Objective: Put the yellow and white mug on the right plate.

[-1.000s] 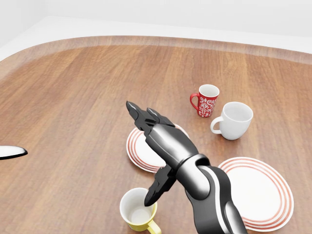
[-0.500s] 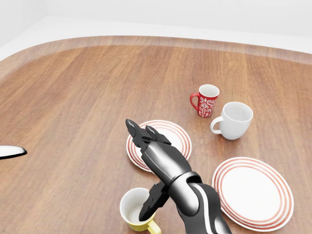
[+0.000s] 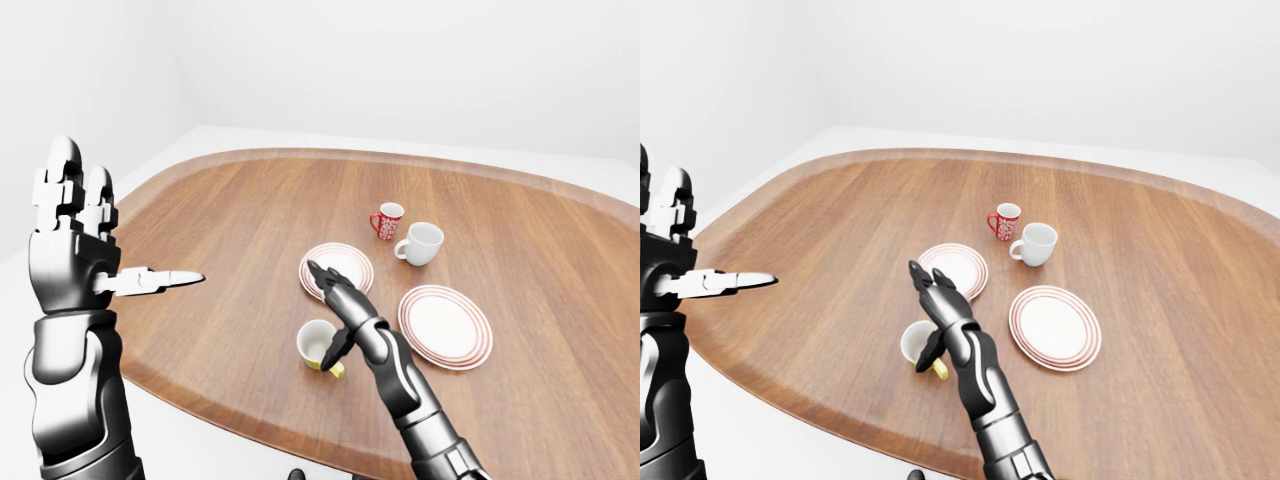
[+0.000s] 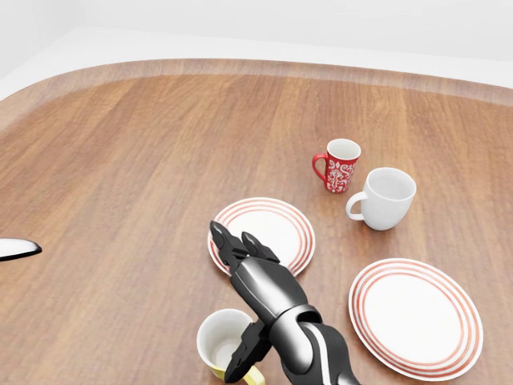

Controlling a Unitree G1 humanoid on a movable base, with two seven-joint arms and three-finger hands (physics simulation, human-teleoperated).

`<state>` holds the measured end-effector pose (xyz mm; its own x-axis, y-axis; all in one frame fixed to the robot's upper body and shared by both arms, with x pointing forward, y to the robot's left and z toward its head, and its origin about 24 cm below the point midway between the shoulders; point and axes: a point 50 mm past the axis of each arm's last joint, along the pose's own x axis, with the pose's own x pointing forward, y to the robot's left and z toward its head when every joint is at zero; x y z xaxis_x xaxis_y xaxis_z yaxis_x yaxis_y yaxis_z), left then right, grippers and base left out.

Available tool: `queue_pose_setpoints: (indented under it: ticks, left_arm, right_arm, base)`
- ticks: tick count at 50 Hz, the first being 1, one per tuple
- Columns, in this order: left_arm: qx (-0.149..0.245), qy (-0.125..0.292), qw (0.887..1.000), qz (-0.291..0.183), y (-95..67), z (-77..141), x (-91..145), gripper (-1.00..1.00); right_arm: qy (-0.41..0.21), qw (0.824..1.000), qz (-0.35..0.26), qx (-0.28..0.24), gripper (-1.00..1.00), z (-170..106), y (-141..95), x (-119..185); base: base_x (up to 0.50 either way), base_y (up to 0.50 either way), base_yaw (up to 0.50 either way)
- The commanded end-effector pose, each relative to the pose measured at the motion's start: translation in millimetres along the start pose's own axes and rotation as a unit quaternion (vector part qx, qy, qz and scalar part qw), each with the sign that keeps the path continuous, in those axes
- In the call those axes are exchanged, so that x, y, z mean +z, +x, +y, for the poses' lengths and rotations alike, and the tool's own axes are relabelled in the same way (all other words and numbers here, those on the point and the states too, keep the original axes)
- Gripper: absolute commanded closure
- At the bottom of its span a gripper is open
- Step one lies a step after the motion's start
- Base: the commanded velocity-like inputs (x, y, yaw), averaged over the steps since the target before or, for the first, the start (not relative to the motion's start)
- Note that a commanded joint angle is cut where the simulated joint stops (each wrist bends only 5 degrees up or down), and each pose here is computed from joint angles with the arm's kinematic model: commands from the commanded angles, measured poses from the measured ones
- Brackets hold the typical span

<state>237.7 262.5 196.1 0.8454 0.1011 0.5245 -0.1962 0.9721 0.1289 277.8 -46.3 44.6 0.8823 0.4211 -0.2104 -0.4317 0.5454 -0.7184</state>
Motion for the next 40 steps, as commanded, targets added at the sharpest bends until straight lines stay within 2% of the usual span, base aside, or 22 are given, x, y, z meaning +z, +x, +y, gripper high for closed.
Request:
queue_pose_setpoints:
  ticks: [1,18,40]
  left_arm:
    - [-0.001,0.000,1.000,0.000,-0.4,-1,0,-1.00]
    - [-0.003,0.000,1.000,0.001,-0.5,-1,0,-1.00]
    - [-0.003,0.001,1.000,-0.001,-0.3,-1,1,-1.00]
  right_arm:
    - [0.003,1.000,0.020,0.004,-1.00,9,1,-10]
    - [0.010,0.998,0.066,0.013,-1.00,23,11,-30]
    - [0.006,0.996,0.088,0.022,-1.00,30,18,-38]
  base:
    - [0.00,0.00,0.00]
    - [0.00,0.00,0.00]
    - [0.00,0.00,0.00]
